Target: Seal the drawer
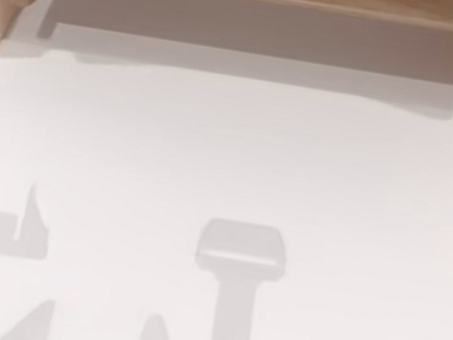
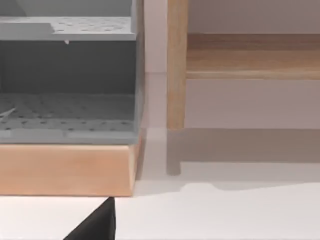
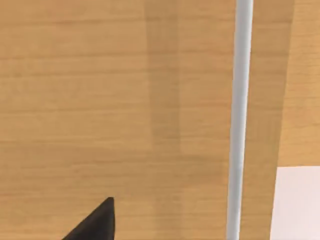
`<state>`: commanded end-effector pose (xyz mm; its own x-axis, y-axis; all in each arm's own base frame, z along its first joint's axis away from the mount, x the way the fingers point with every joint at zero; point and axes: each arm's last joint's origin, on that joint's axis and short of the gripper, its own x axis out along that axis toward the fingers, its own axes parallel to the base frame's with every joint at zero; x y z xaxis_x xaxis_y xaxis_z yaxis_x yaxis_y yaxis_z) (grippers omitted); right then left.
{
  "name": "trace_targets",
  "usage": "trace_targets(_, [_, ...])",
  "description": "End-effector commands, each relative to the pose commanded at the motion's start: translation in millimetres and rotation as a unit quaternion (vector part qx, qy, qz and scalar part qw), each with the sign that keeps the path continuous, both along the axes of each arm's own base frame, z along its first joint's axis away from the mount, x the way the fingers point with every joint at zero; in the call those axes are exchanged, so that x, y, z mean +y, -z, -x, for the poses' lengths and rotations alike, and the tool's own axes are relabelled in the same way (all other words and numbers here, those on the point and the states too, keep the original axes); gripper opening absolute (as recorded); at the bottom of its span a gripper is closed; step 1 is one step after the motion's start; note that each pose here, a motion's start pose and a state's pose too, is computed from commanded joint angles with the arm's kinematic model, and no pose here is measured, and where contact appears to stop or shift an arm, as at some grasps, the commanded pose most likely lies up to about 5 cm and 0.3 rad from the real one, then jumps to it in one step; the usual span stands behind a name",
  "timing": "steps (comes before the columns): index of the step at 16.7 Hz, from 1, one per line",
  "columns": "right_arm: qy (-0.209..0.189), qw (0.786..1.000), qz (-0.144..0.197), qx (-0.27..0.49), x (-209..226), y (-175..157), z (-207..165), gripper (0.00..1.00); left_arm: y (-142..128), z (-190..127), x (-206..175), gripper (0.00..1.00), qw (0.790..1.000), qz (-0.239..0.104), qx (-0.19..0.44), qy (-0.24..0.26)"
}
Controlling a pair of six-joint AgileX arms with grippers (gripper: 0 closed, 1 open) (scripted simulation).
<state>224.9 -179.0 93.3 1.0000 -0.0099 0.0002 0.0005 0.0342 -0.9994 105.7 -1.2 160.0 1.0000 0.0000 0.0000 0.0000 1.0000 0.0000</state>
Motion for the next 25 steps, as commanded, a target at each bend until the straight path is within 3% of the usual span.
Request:
trace_targets(2, [0.000, 1.000, 0.016, 0.000, 0, 4, 0, 1.00, 0, 0, 0, 1.00, 1.000, 0.000, 0.000, 0.000])
trace_targets(17, [0.000, 1.000, 0.017, 0.000, 0, 4, -25, 1.00, 0, 0, 0, 1.00, 1.000, 0.000, 0.000, 0.000])
trace_targets(25, [0.000, 1.000, 0.017, 0.000, 0, 4, -25, 0.40, 0, 0, 0, 1.00, 1.000, 0.000, 0.000, 0.000])
